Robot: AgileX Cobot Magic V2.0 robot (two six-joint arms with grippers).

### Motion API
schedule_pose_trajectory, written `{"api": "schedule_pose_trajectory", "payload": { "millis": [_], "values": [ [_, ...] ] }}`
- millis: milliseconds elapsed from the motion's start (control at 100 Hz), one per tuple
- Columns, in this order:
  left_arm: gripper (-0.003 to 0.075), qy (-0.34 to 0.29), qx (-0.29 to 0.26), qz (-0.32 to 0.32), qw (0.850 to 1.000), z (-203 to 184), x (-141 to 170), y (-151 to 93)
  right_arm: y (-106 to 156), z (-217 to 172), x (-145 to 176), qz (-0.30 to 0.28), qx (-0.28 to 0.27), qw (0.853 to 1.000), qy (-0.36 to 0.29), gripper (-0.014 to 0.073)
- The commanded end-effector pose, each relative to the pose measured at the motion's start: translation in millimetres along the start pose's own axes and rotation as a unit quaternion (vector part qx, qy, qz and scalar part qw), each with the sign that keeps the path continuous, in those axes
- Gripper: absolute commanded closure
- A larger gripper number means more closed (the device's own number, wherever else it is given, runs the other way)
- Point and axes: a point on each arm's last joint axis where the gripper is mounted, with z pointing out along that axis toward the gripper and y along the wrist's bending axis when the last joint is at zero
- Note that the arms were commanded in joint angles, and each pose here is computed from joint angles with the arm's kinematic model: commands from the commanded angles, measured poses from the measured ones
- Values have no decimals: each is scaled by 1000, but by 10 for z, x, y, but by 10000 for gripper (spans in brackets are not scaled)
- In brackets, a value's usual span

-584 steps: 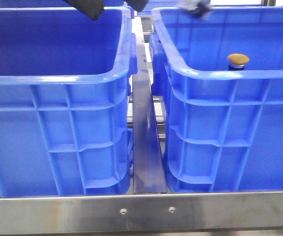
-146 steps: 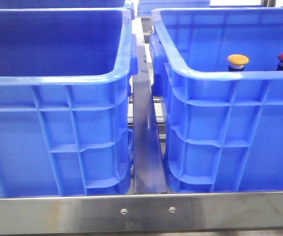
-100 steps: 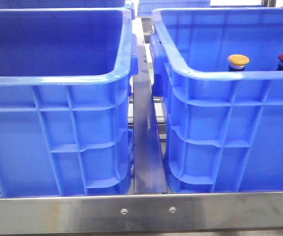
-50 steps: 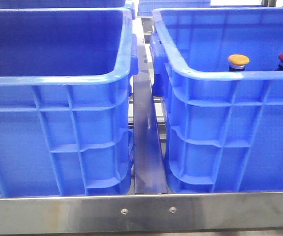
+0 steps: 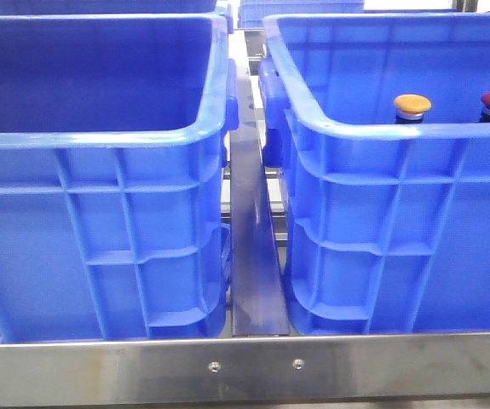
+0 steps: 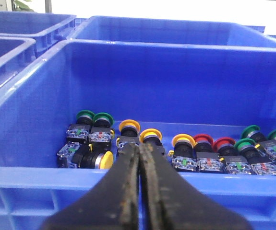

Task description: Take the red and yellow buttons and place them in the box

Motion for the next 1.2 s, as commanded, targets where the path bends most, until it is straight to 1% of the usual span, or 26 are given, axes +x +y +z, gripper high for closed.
{"api": "schedule_pose_trajectory", "payload": {
  "millis": [0, 920, 1000, 1130, 1150, 1190],
  "values": [
    [741, -43, 7, -5, 999, -22, -18, -7, -21, -25, -92, 1, 13, 1000, -22, 664],
    [741, -44, 7, -5, 999, -22, -20, -7, -21, -25, -91, 1, 13, 1000, -22, 664],
    [741, -44, 7, -5, 999, -22, -20, -7, -14, -27, -93, 3, 4, 1000, -23, 664],
    [741, -44, 7, -5, 999, -22, -20, -7, 12, -36, -94, 11, -31, 999, -27, 664],
    [741, -44, 7, -5, 999, -22, -20, -7, 10, -36, -88, 12, -31, 999, -27, 664],
    [741, -44, 7, -5, 999, -22, -20, -7, -25, -32, -79, 10, -13, 999, -29, 664]
  ]
}}
